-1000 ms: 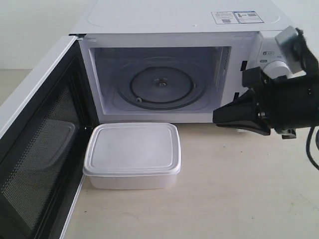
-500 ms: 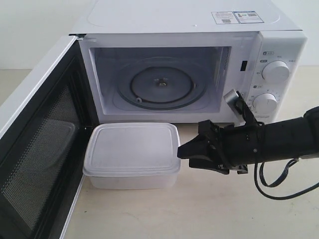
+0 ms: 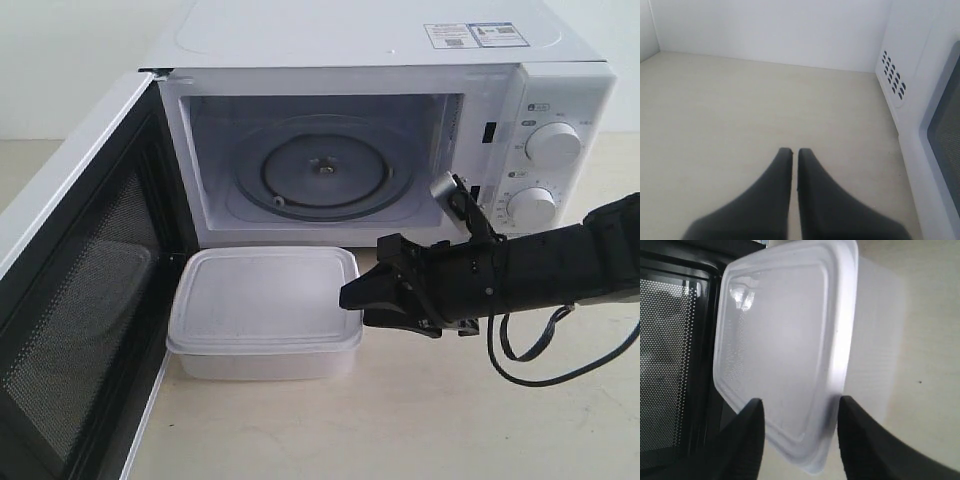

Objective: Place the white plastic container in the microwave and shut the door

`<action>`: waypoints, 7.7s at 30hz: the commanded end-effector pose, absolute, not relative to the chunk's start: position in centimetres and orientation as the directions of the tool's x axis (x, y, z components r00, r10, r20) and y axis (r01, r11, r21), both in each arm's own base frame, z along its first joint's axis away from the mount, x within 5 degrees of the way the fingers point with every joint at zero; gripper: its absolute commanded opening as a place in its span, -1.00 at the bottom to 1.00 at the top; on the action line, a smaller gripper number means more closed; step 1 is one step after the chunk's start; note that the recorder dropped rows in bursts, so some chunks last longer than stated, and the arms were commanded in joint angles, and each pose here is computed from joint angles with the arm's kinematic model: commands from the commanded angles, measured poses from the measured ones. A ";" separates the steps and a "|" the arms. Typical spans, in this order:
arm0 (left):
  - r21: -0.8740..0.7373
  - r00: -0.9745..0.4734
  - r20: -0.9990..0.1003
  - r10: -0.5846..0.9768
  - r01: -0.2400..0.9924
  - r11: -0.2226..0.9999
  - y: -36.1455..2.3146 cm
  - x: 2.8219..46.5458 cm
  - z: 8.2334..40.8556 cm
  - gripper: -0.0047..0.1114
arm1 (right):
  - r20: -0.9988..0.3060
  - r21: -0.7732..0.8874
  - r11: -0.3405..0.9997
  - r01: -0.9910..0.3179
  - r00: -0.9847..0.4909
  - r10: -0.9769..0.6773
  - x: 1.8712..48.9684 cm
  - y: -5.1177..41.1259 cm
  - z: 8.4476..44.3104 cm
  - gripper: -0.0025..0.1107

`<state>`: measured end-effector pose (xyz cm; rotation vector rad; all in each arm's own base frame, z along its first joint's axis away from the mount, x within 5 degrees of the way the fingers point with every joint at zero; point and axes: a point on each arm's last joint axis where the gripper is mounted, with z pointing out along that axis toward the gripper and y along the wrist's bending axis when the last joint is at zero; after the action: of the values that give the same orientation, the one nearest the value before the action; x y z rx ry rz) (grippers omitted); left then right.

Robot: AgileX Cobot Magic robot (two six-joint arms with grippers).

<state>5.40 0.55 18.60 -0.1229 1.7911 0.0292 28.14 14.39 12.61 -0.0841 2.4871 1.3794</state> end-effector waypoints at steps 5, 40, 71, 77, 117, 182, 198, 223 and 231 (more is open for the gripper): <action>-0.042 -0.218 -0.974 -0.063 -0.099 0.994 0.6 5.4 18.5 -0.84 | -0.297 0.791 0.582 -0.191 -0.950 0.091 28.5 14.9 12.4 -0.22; -0.042 -0.218 -0.974 -0.063 -0.099 0.994 0.6 5.4 18.5 -0.84 | -0.295 0.789 0.586 -0.186 -0.951 0.095 28.5 14.9 12.4 -0.22; -0.042 -0.218 -0.974 -0.063 -0.099 0.994 0.6 5.4 18.5 -0.84 | -0.259 0.832 0.522 -0.188 -0.964 0.066 28.9 15.5 11.4 -0.96; -0.042 -0.218 -0.974 -0.063 -0.099 0.994 0.6 5.4 18.5 -0.84 | -0.235 0.838 0.521 -0.160 -0.969 0.079 28.7 15.4 11.5 -0.96; -0.042 -0.218 -0.974 -0.063 -0.099 0.994 0.6 5.4 18.5 -0.84 | -0.288 0.805 0.584 -0.102 -0.928 0.235 23.5 10.0 15.4 -0.96; -0.042 -0.218 -0.974 -0.063 -0.099 0.994 0.6 5.4 18.5 -0.84 | -0.202 0.562 0.636 -0.529 -0.833 -0.515 28.9 9.8 17.8 -0.96; -0.042 -0.218 -0.974 -0.063 -0.099 0.994 0.6 5.4 18.5 -0.84 | -0.301 0.482 0.729 -0.485 -0.874 -0.382 32.3 10.0 17.0 -0.07; -0.042 -0.218 -0.974 -0.063 -0.099 0.994 0.6 5.4 18.5 -0.84 | -0.256 0.834 0.550 -0.043 -0.913 0.318 17.0 9.0 18.0 -0.21; -0.042 -0.218 -0.974 -0.063 -0.099 0.994 0.6 5.4 18.5 -0.84 | -0.181 0.804 0.594 0.041 -0.934 0.309 13.3 8.3 14.7 -0.21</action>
<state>5.39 0.56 18.60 -0.1215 1.7912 0.0314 13.70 8.53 14.97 0.2789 2.5266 1.2921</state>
